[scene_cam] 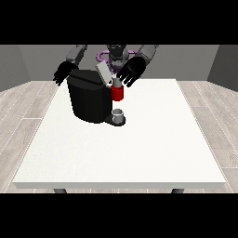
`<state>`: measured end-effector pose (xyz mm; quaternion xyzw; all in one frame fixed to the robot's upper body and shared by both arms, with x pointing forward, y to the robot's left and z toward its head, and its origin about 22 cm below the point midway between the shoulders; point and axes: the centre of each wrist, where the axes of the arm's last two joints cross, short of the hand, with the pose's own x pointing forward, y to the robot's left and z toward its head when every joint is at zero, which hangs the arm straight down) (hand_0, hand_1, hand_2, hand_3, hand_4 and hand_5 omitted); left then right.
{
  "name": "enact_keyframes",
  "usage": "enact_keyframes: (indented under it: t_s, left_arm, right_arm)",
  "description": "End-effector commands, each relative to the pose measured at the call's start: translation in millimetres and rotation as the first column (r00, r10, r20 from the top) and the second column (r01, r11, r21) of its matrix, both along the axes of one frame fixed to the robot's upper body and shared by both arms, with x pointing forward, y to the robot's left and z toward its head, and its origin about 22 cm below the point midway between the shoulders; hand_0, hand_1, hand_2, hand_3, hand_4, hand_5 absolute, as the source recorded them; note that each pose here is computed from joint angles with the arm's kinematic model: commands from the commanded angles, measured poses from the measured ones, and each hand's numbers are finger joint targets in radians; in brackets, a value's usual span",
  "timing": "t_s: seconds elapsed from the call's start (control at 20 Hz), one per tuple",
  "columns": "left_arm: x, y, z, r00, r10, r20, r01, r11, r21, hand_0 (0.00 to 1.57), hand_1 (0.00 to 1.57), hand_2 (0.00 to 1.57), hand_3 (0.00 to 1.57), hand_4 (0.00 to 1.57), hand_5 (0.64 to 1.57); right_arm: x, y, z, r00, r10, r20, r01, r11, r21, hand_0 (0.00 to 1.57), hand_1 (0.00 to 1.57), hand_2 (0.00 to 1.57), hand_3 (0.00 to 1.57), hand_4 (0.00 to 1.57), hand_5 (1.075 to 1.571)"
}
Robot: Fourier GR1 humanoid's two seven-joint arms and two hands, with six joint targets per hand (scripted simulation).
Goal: Insert the coffee pod into the coffee machine and close the lid
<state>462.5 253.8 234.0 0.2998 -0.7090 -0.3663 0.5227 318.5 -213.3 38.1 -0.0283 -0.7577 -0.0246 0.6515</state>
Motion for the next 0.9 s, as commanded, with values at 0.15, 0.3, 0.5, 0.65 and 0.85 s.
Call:
enact_keyframes:
  t_s: [0.15,0.3,0.5,0.65,0.85]
  left_arm:
    - [1.4,-19.7,-23.5,1.000,-0.010,-0.022,0.010,1.000,0.003,1.19,1.19,1.27,1.20,0.51,1.571]
    - [2.3,-11.2,-11.5,0.999,0.025,-0.024,-0.025,1.000,0.015,1.18,1.18,1.25,1.19,0.49,1.571]
    - [-0.6,8.0,-7.9,1.000,-0.015,-0.010,0.015,0.999,0.029,1.24,1.24,1.28,1.20,0.49,1.571]
    - [0.9,5.1,-8.3,0.999,-0.014,-0.036,0.014,1.000,0.014,1.22,1.22,1.27,1.17,0.48,1.571]
    - [1.2,2.0,-23.6,0.997,-0.016,-0.074,0.017,1.000,0.005,1.21,1.21,1.24,1.12,0.46,1.571]
  right_arm:
    - [-1.9,9.7,-2.2,1.000,-0.022,-0.016,0.022,1.000,0.008,0.00,0.00,0.00,0.00,0.53,1.571]
    - [0.8,4.8,3.2,1.000,-0.010,0.020,0.010,1.000,0.014,0.00,0.00,0.00,0.00,0.50,1.571]
    - [5.3,-17.4,10.0,0.999,-0.034,0.043,0.034,0.999,-0.006,0.00,0.00,0.00,0.00,0.46,1.571]
    - [-1.2,1.3,-0.5,0.999,-0.021,0.044,0.021,1.000,0.011,0.00,0.00,0.00,0.00,0.43,1.571]
    - [-14.5,14.9,-12.8,1.000,0.003,-0.014,-0.003,1.000,0.021,0.00,0.00,0.00,0.00,0.45,1.571]
